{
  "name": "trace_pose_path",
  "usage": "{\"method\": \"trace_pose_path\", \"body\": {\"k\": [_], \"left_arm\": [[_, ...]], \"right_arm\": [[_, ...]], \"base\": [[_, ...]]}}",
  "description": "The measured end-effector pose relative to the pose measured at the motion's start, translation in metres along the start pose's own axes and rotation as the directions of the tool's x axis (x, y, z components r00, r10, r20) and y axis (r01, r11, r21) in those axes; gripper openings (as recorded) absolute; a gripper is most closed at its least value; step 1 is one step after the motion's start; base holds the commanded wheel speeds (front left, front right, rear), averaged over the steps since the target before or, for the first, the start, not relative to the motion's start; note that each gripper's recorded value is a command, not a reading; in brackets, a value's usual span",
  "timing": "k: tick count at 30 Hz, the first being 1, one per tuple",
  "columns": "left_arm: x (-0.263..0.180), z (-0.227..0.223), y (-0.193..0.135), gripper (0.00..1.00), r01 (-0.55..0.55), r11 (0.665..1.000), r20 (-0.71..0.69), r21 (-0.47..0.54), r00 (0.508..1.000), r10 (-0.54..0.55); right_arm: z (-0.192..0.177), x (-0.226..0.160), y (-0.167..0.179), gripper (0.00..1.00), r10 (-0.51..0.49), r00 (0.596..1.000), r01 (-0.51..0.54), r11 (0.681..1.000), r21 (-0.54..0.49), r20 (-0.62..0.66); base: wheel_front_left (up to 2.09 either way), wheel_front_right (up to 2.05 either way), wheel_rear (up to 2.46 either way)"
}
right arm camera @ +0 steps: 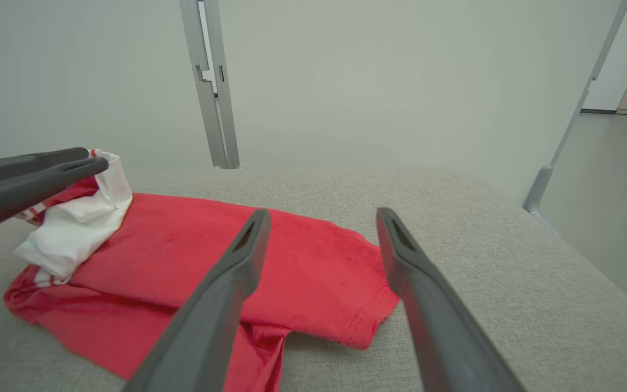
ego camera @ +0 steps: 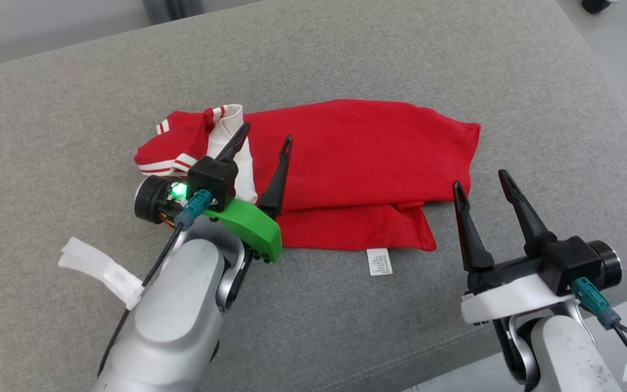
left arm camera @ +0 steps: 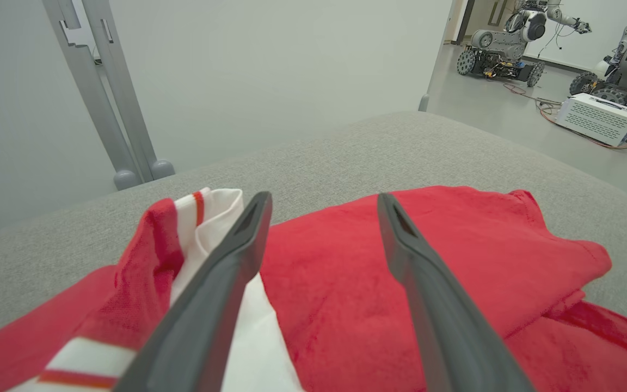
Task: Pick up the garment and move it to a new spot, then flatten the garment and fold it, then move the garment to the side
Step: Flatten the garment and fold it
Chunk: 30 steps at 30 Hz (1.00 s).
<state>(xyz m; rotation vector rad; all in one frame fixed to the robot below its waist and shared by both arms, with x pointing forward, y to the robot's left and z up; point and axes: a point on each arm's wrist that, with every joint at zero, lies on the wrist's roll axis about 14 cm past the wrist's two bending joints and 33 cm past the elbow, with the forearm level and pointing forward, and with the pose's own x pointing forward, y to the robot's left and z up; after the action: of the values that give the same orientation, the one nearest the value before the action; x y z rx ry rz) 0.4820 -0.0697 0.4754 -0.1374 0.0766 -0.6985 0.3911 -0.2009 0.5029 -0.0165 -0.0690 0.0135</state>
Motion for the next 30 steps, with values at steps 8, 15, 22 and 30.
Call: {"method": "trace_pose_path", "body": {"k": [8,15,22,30], "left_arm": [[-0.036,-0.014,0.000,1.00,-0.044,0.999,-0.020,-0.028,0.999,0.043],[-0.043,-0.010,0.012,1.00,-0.023,0.983,-0.073,0.183,0.997,0.037],[-0.026,-0.023,0.008,1.00,0.086,0.935,-0.192,0.343,0.981,-0.020],[-0.018,-0.041,0.039,1.00,0.072,0.887,-0.280,0.456,0.958,0.066]], "right_arm": [[0.004,0.006,0.012,1.00,0.034,0.999,-0.034,0.999,0.023,0.019],[0.007,0.009,0.023,1.00,0.066,0.997,-0.067,0.997,0.035,0.031],[0.004,0.008,0.017,1.00,0.049,0.999,-0.049,0.998,0.029,0.022],[0.000,0.007,0.006,1.00,0.018,1.000,-0.018,1.000,0.020,0.008]], "base": [[0.00,0.00,0.00],[0.00,0.00,0.00],[0.00,0.00,0.00],[0.00,0.00,0.00]]}}
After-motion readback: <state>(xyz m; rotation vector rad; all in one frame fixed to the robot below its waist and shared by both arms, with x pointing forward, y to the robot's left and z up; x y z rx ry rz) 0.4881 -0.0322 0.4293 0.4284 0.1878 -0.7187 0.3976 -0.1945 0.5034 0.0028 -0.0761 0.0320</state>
